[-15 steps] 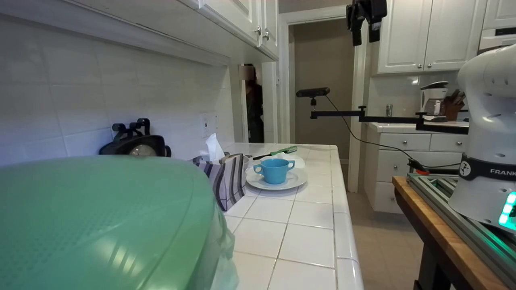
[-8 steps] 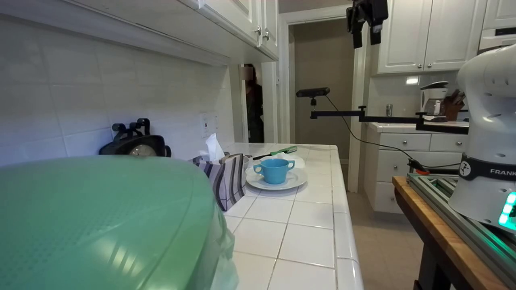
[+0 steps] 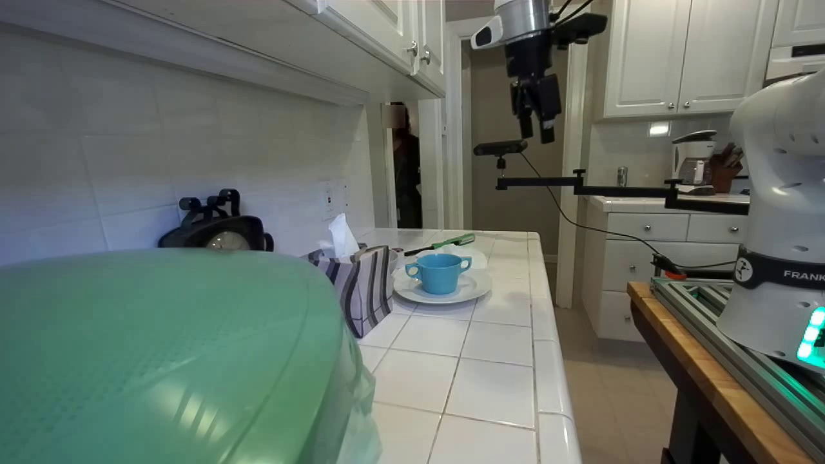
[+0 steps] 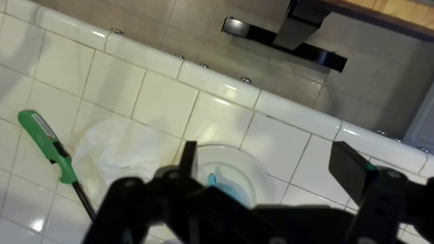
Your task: Pick up the lighter and place it next to the white plate
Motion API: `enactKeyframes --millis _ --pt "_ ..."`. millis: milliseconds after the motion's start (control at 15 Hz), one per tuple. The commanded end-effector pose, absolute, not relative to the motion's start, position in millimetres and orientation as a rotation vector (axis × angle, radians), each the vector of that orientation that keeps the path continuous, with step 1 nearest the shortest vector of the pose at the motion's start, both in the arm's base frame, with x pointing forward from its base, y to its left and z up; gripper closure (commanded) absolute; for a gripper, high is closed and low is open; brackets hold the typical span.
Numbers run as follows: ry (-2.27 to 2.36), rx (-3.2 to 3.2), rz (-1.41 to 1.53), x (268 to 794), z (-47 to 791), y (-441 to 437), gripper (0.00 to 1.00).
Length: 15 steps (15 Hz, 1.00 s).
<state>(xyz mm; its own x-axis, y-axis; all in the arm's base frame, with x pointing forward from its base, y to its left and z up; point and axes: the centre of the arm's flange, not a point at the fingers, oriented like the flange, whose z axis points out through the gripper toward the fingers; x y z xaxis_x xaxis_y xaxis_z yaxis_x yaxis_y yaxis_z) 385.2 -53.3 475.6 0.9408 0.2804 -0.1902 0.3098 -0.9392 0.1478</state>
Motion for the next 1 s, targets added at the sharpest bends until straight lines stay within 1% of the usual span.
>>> enactKeyframes --millis 0,467,933 --pt "0.520 2.879 -0.188 422 448 -78 0.00" --pt "0.461 2.793 0.012 481 401 -135 0.00" --pt "0.350 2.725 0.086 510 375 -211 0.00"
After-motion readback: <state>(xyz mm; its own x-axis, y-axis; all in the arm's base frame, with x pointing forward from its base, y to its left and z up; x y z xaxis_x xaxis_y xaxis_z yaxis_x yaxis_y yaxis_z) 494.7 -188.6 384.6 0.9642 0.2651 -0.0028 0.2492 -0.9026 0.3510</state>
